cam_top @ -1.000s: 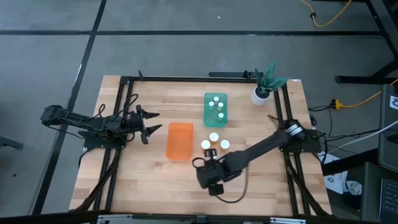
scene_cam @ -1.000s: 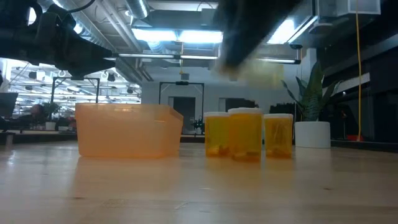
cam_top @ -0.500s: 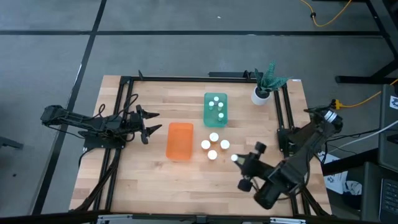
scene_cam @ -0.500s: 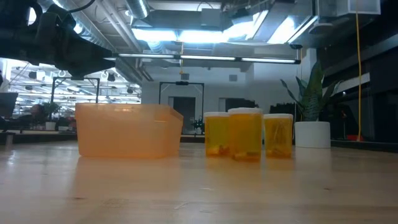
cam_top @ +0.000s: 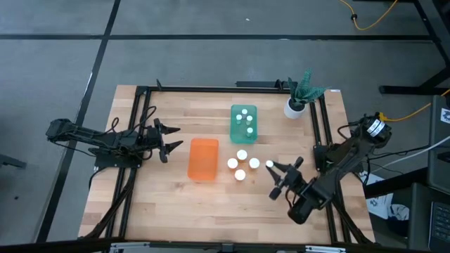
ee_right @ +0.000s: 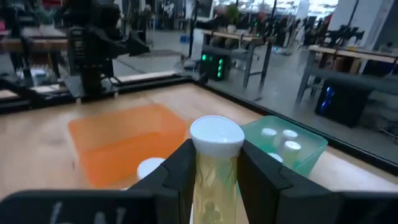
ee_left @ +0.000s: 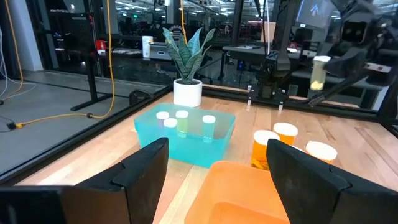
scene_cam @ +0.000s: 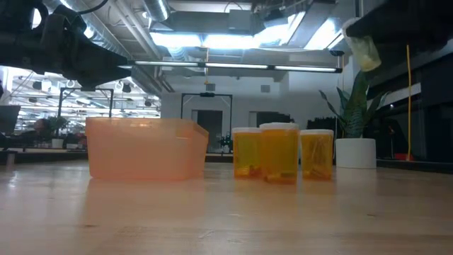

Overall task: Pick and place medicine bottles into bin by pill shape (circle, oval)
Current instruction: Put the small yellow medicine bottle into the blue bin

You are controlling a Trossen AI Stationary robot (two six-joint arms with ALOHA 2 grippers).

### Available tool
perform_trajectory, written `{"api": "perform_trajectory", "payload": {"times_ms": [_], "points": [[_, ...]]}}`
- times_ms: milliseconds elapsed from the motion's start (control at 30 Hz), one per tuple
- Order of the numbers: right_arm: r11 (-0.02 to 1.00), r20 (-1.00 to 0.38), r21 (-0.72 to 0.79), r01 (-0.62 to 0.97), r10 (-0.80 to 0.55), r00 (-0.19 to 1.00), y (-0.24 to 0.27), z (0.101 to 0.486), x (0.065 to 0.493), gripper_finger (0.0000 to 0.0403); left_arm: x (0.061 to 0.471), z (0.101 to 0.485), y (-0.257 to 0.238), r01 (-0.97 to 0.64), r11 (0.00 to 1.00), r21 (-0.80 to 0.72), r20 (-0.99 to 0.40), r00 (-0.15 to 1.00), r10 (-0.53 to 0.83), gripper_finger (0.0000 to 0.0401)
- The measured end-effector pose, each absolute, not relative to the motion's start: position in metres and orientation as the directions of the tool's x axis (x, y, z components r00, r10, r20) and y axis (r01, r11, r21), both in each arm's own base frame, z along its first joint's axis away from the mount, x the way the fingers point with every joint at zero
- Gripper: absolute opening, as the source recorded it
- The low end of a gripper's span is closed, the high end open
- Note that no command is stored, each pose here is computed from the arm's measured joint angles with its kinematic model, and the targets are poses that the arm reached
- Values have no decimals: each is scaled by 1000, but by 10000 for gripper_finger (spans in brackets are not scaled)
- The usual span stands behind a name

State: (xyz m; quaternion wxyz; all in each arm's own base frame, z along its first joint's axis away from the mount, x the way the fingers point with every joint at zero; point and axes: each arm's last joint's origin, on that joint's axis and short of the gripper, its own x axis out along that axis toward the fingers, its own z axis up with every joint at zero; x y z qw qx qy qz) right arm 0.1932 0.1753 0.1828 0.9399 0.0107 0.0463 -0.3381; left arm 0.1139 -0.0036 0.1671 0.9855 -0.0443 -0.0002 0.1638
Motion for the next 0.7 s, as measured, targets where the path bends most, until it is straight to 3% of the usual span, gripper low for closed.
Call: {"api": "perform_trajectory", "payload": {"times_ms": [200,700], "points": [[756,-42,110,646,-646,762,168,145,187,104,114,167,-4,-323,942,-88,-14,946,323,263],[742,1,41,669,-669,743,159,70,182,104,114,167,-4,-322,943,-87,-14,947,322,263]]}}
